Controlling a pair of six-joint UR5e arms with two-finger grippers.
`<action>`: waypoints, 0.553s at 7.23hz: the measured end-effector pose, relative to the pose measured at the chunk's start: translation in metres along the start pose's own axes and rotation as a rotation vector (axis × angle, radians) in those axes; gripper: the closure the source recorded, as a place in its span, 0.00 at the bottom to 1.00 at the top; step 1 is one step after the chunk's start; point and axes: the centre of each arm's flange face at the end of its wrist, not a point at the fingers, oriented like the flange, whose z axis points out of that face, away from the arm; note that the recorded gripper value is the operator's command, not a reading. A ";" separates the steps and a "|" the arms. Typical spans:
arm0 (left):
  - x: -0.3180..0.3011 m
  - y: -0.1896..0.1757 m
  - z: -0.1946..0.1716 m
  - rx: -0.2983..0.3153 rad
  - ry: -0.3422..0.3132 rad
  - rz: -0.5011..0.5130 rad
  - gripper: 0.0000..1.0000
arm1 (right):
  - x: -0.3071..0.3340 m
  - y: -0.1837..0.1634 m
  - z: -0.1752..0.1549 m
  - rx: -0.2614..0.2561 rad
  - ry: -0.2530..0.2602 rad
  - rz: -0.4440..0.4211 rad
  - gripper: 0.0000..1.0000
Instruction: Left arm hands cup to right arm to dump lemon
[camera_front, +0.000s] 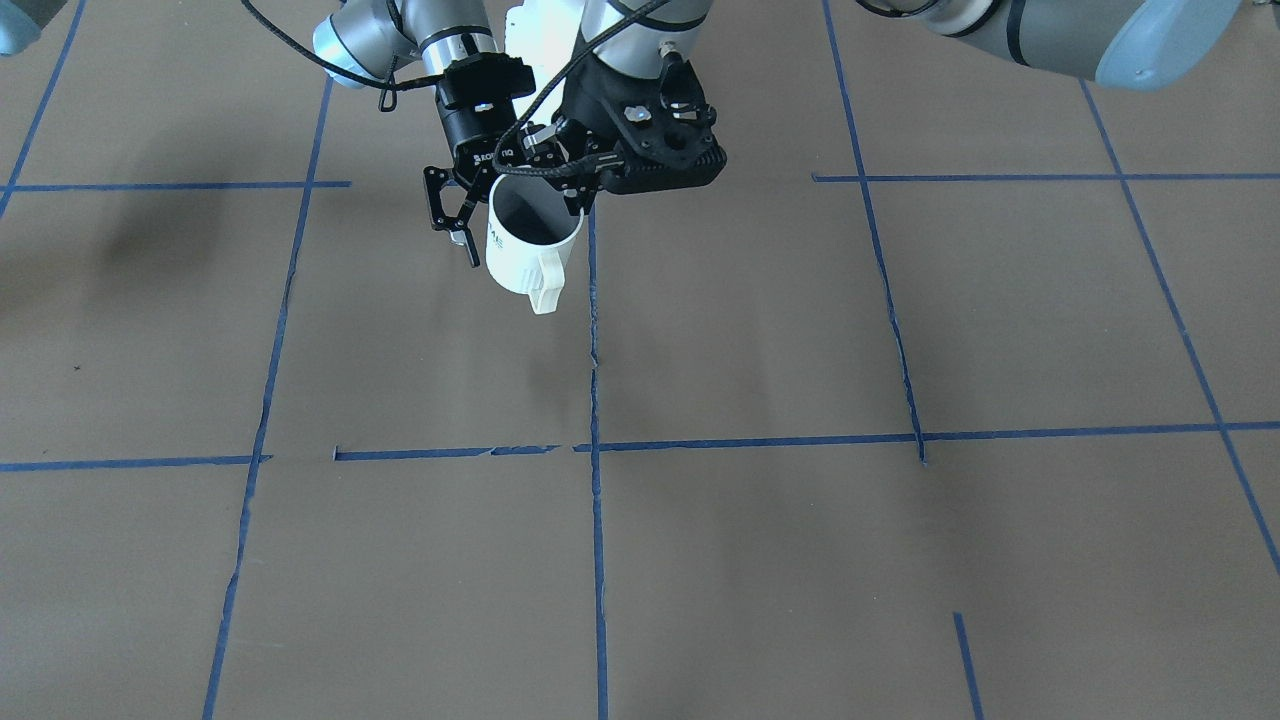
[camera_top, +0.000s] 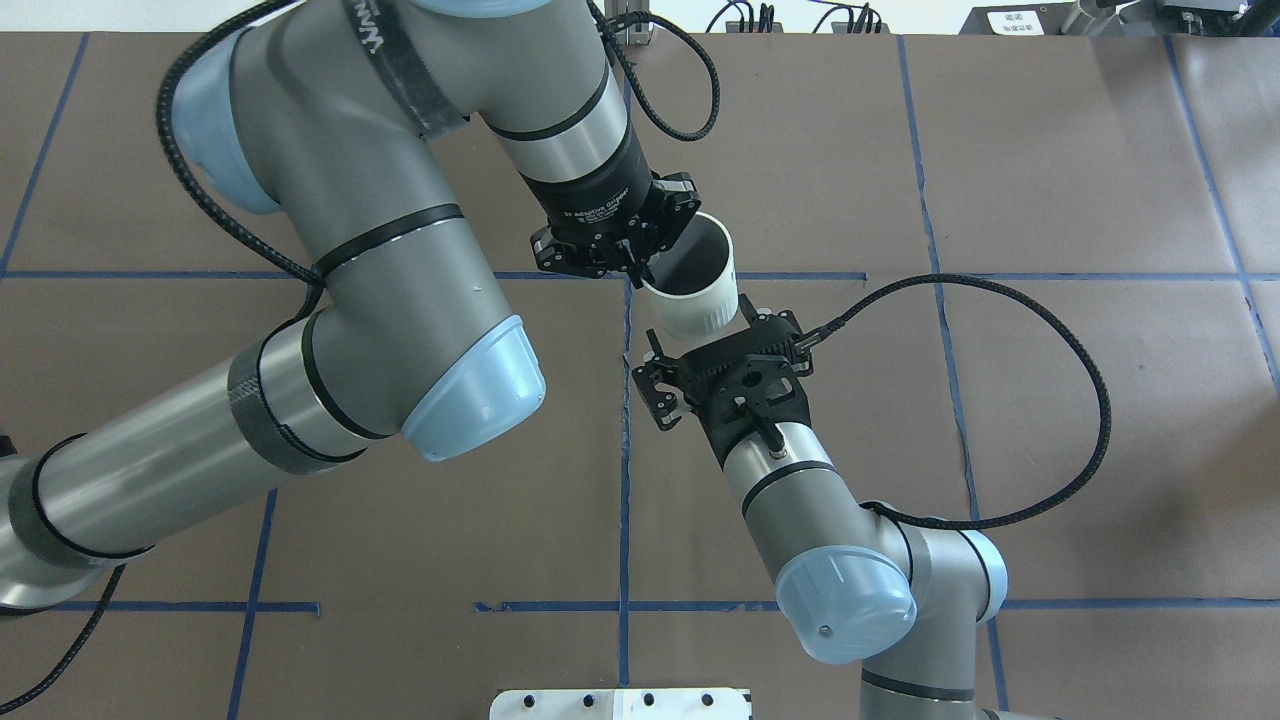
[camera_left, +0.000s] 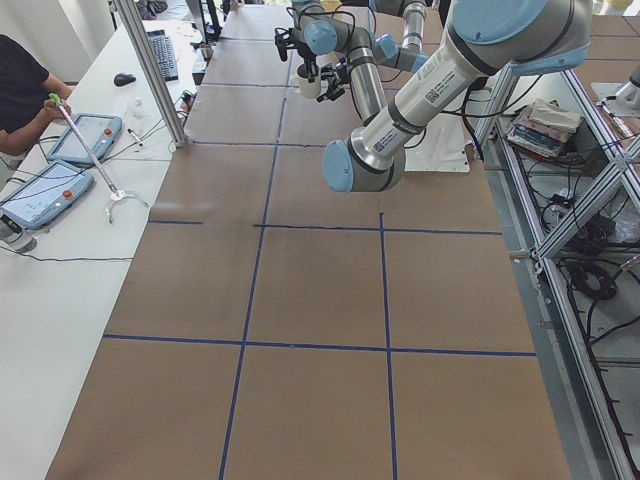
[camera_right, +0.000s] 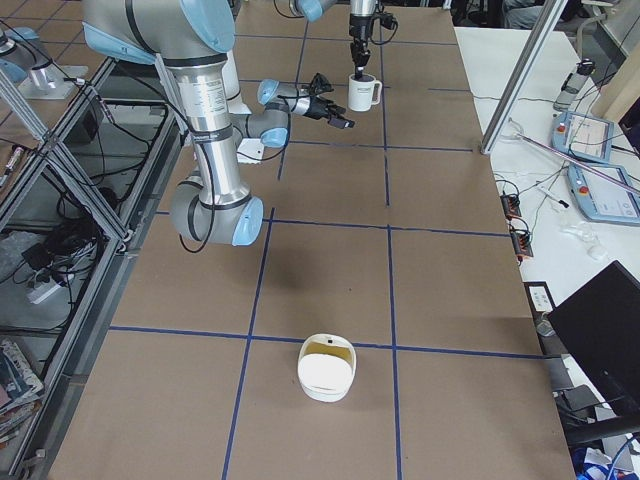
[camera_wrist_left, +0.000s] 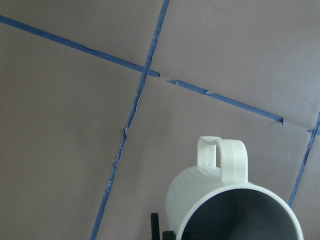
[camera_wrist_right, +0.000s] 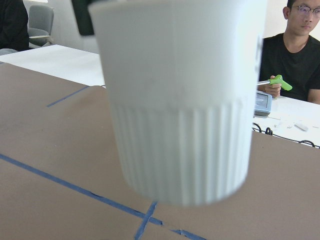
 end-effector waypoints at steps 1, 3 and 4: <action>-0.022 -0.009 -0.018 0.026 0.017 0.000 1.00 | 0.002 0.002 0.000 -0.004 -0.001 0.000 0.01; -0.091 -0.027 -0.033 0.067 0.001 0.084 1.00 | 0.018 0.011 0.001 -0.023 0.008 -0.015 0.01; -0.128 -0.038 -0.032 0.079 -0.026 0.142 1.00 | 0.030 0.012 0.007 -0.046 0.006 -0.019 0.01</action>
